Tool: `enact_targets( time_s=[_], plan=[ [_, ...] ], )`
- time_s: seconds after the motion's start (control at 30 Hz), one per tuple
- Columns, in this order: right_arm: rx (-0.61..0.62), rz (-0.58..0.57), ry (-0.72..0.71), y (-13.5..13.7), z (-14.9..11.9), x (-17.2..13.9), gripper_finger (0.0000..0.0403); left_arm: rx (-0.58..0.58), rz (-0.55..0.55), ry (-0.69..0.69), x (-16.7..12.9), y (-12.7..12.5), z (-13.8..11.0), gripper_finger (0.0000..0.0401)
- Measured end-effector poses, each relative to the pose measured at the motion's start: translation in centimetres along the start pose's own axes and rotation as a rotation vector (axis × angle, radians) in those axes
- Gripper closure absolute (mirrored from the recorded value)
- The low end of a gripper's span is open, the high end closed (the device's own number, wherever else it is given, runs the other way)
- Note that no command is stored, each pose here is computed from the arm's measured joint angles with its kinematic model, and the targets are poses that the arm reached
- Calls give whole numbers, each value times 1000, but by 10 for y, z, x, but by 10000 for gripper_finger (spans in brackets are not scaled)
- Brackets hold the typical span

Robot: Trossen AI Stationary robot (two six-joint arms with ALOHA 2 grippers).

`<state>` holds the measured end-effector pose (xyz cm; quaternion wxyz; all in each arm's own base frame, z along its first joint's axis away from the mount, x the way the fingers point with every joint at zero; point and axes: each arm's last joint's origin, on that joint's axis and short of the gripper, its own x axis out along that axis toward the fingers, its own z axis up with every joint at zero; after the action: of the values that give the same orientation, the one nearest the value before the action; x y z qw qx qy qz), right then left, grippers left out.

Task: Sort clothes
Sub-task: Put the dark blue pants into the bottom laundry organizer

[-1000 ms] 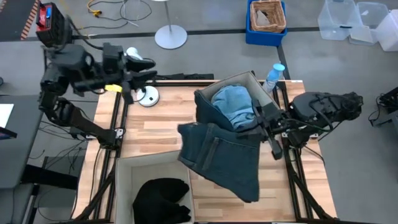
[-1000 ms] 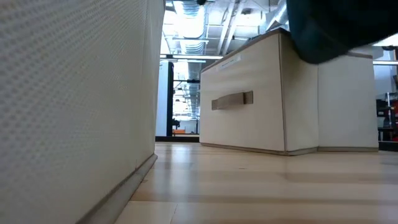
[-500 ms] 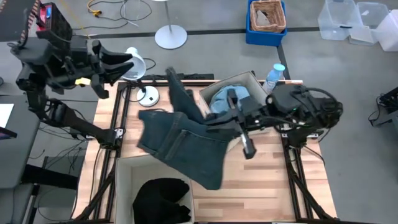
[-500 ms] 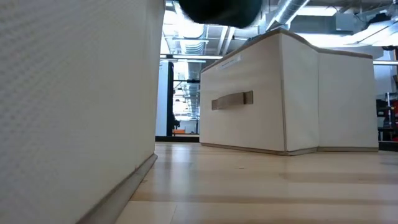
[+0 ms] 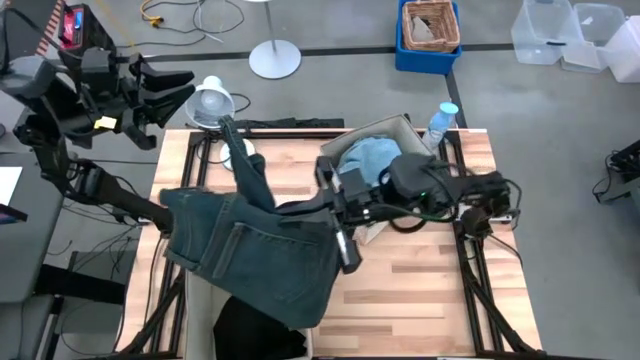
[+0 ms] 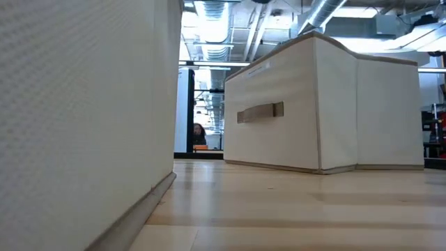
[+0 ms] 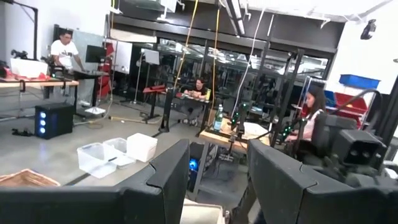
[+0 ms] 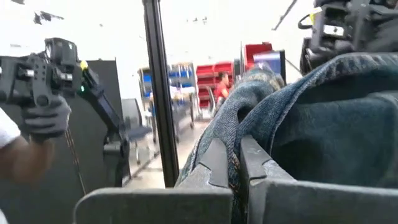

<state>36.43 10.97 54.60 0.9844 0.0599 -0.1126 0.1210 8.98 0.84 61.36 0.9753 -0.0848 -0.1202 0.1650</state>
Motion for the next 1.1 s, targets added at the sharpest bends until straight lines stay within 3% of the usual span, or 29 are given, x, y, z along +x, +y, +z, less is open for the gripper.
enact_targets(
  time_s=[0.43,0.63,0.9,1.1],
  plan=[
    [68,56,-308,1,-16,34,403,1,-3,-18,-6,2,3,244],
    [126,71,-265,-1,-25,39,403,-6,-3,-23,-8,3,4,244],
    [192,139,6,-3,-87,68,403,-19,-3,-24,-9,3,4,244],
    [238,206,36,-3,-105,77,403,-30,-3,-21,-9,3,4,244]
  ],
)
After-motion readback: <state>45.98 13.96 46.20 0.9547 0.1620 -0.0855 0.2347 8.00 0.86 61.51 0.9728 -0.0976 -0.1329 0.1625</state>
